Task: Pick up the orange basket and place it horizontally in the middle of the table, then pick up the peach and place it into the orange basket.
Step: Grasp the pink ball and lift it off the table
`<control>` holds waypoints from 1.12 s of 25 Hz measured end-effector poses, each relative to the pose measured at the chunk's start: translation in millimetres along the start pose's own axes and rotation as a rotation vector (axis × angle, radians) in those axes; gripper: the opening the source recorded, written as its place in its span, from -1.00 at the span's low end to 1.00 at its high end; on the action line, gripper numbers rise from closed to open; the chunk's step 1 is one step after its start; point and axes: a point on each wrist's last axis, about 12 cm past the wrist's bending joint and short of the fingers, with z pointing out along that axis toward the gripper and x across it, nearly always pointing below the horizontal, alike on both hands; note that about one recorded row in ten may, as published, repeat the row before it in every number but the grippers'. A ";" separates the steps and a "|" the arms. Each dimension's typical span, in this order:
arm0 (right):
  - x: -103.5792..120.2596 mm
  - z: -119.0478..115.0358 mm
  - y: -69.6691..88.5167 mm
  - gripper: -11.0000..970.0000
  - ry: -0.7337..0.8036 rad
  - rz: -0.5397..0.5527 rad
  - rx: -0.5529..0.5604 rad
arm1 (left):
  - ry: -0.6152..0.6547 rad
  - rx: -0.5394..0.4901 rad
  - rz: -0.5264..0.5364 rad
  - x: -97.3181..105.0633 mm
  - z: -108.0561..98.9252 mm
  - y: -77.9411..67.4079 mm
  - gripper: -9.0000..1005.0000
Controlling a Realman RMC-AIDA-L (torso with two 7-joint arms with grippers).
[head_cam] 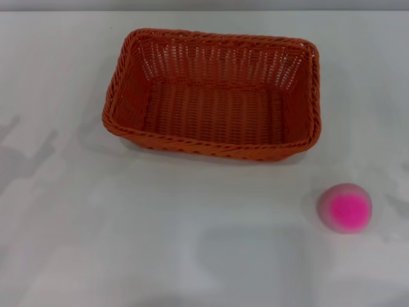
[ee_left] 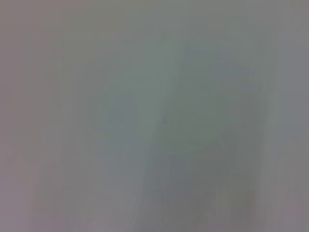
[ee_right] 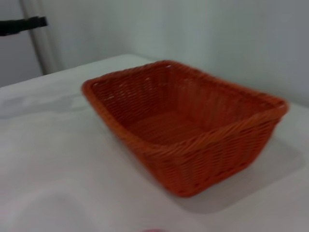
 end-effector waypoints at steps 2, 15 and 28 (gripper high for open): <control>2.9 6.8 0.8 0.68 0.009 0.005 -0.025 | -0.006 0.009 -0.004 0.1 -0.1 -1.7 0.71; 2.3 60.1 -0.3 0.67 0.053 0.006 -0.195 | -0.031 0.048 -0.009 -1.6 -1.0 -7.1 0.71; -0.3 80.9 -5.4 0.55 0.122 -0.026 -0.216 | -0.026 0.031 -0.010 -0.4 -6.7 -6.1 0.71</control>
